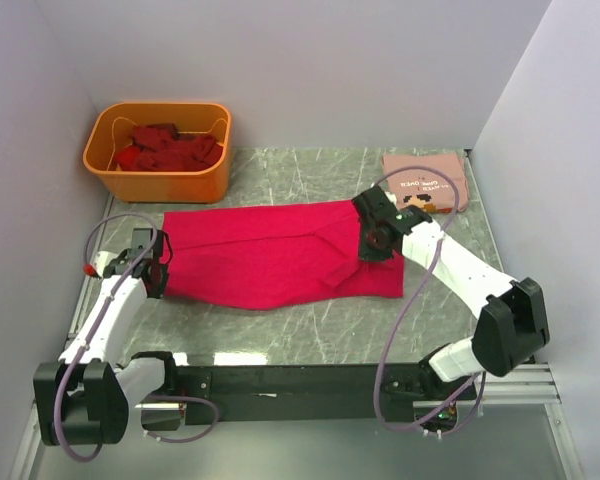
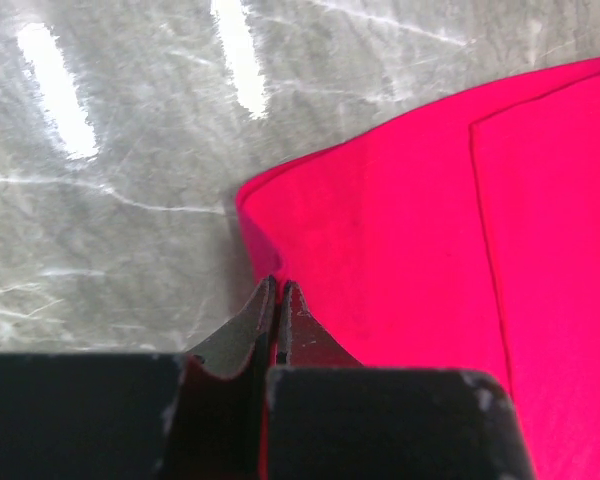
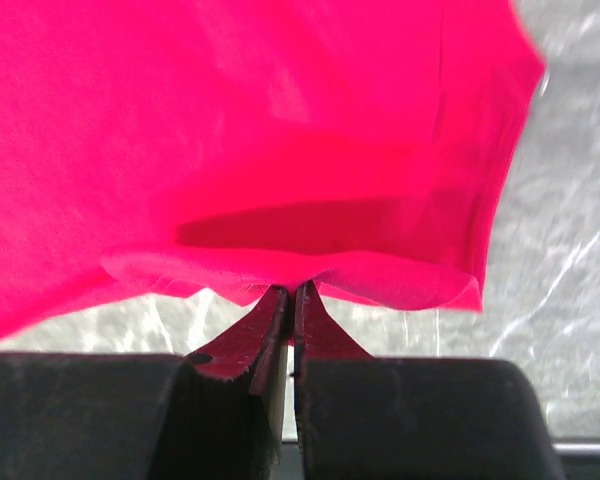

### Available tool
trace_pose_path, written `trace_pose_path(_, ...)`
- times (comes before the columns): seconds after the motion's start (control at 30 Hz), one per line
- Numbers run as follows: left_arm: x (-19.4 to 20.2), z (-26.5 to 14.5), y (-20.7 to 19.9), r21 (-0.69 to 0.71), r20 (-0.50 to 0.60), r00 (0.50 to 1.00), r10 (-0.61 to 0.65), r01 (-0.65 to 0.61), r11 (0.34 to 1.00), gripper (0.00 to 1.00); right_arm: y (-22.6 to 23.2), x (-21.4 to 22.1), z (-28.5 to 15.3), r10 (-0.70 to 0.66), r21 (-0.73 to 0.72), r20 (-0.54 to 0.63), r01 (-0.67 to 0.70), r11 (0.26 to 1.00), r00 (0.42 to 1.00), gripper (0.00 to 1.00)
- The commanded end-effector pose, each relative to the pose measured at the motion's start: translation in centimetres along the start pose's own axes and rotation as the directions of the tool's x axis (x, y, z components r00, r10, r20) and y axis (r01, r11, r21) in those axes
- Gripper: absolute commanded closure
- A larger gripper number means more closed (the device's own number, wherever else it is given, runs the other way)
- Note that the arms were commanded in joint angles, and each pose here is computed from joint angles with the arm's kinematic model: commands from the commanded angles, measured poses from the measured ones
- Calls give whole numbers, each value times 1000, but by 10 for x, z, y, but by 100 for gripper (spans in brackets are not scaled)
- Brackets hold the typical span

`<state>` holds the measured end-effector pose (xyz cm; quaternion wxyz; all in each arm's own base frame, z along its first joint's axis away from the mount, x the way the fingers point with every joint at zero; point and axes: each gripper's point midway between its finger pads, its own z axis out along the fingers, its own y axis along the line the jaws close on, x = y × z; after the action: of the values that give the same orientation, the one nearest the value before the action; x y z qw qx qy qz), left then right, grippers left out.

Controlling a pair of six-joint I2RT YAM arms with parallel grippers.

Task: Fold and stack the t-shirts
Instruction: Fold the tshirt

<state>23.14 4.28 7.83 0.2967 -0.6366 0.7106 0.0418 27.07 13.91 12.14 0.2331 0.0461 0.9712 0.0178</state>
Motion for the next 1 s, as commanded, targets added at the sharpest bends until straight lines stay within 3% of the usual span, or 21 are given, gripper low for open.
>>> trace_pose_path(0.0,-15,-3,-24,37,53,998,-15,13,999,99,9,-41,-2,25,-29,83,-23,999,996,100)
trace_pose_path(0.47,-24,22,-58,-35,82,996,23,-20,999,99,7,-101,15,68,-8,101,-67,998,993,100)
trace_pose_path(0.87,-24,43,-84,-22,86,995,43,-41,999,99,13,-138,55,46,4,114,-47,999,992,100)
trace_pose_path(0.97,-22,52,-91,-26,80,995,63,-61,998,95,15,-150,67,58,-11,104,-57,998,993,100)
